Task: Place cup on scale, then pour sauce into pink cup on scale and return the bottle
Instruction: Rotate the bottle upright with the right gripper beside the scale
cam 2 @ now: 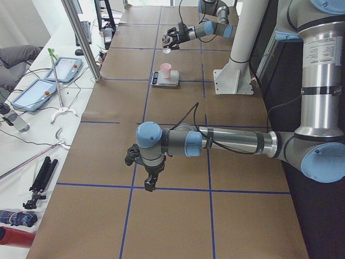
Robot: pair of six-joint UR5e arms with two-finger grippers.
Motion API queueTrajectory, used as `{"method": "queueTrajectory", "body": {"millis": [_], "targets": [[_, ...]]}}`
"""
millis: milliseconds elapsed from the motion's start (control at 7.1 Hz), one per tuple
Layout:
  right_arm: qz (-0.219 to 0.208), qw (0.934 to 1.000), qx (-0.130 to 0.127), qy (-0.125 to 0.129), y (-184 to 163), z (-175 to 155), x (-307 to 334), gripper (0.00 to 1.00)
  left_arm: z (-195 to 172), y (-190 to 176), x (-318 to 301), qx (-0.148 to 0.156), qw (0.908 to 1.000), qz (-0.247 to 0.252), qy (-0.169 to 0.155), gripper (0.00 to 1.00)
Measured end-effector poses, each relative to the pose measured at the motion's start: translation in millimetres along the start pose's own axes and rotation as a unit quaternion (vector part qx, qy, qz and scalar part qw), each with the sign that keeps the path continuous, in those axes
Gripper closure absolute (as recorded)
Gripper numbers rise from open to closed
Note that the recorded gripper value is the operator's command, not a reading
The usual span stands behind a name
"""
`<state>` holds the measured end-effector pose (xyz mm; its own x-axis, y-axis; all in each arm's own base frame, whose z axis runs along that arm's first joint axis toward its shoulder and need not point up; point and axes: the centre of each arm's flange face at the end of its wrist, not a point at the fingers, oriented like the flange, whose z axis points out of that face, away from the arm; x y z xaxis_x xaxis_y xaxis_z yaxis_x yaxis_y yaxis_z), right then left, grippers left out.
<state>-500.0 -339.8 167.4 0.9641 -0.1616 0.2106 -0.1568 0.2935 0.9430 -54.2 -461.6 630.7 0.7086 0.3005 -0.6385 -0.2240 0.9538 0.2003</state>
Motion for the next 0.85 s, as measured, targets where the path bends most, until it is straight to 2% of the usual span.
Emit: {"method": "queueTrajectory", "body": {"millis": [282,423,705,846], "targets": [[0.027,0.9996,-0.012,-0.005,5,6,7,1.00,0,0,0,0.000,1.0000,0.000,0.000,0.00],[0.054,0.9983,-0.019,-0.005,13,10,11,1.00,0,0,0,0.000,1.0000,0.000,0.000,0.00],[0.118,0.9922,-0.038,0.001,47,15,33,1.00,0,0,0,0.000,1.0000,0.000,0.000,0.00],[0.152,0.9876,-0.039,0.001,64,15,48,1.00,1,0,-1,0.000,1.0000,0.000,0.000,0.00]]}}
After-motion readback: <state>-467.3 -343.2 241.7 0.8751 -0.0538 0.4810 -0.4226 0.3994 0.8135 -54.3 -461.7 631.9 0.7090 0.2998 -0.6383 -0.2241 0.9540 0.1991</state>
